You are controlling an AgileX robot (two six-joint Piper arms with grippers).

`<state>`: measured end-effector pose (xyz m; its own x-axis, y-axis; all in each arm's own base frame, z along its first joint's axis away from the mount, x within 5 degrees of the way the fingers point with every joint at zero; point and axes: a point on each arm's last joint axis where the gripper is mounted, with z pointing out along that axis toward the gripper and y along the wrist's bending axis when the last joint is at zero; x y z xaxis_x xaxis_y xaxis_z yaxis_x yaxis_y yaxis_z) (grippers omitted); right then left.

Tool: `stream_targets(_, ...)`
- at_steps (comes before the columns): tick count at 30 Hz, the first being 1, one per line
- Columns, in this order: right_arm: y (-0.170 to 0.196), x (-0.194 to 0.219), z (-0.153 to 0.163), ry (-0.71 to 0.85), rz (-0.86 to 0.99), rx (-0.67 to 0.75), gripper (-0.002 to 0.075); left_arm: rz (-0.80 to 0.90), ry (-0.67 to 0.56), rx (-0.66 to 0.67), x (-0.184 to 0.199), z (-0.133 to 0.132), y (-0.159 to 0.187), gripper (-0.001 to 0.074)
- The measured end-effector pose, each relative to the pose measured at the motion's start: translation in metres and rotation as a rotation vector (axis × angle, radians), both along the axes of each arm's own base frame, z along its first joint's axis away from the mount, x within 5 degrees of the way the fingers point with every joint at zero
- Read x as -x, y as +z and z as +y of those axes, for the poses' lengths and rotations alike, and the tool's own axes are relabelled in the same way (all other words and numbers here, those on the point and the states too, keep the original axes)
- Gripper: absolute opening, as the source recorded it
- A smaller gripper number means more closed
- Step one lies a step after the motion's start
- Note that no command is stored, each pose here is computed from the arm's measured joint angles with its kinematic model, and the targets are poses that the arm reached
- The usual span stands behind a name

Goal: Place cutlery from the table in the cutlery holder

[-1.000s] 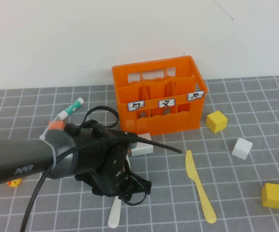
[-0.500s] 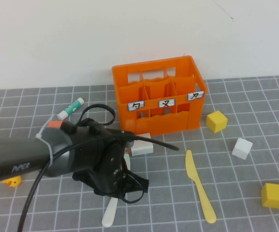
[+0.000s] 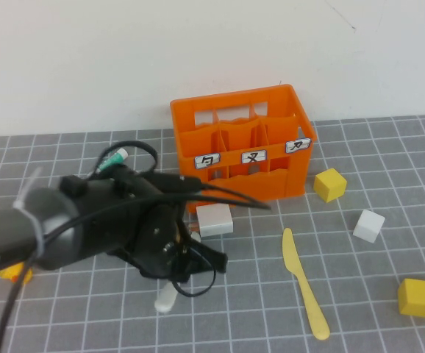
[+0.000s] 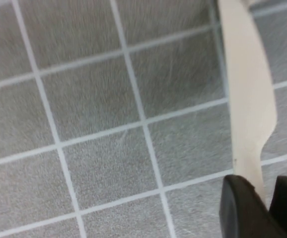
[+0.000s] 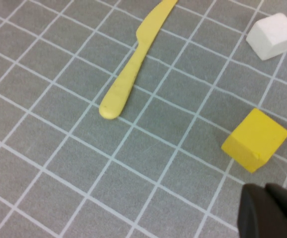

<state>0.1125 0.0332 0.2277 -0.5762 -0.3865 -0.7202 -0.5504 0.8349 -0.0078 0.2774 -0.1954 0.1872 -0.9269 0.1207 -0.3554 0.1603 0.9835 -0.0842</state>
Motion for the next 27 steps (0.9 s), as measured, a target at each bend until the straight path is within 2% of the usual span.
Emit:
stream_targets(5,0.0,0.0,0.0,0.0,0.0,0.0,-0.0003,-0.076,-0.004,0.057,0.003,0.002,0.025,0.0022)
stream_targets(12,0.0,0.0,0.0,0.0,0.0,0.0,-0.0003,-0.112,-0.005,0.081,0.005,0.004,0.037,0.0002)
stream_targets(23,0.0,0.0,0.0,0.0,0.0,-0.002,-0.0003,0.073,0.12,-0.011,0.005,0.009,0.001,0.0004)
stream_targets(27,0.0,0.0,0.0,0.001,0.001,-0.002,-0.0003,0.16,0.146,-0.076,0.008,0.012,-0.022,0.0048)
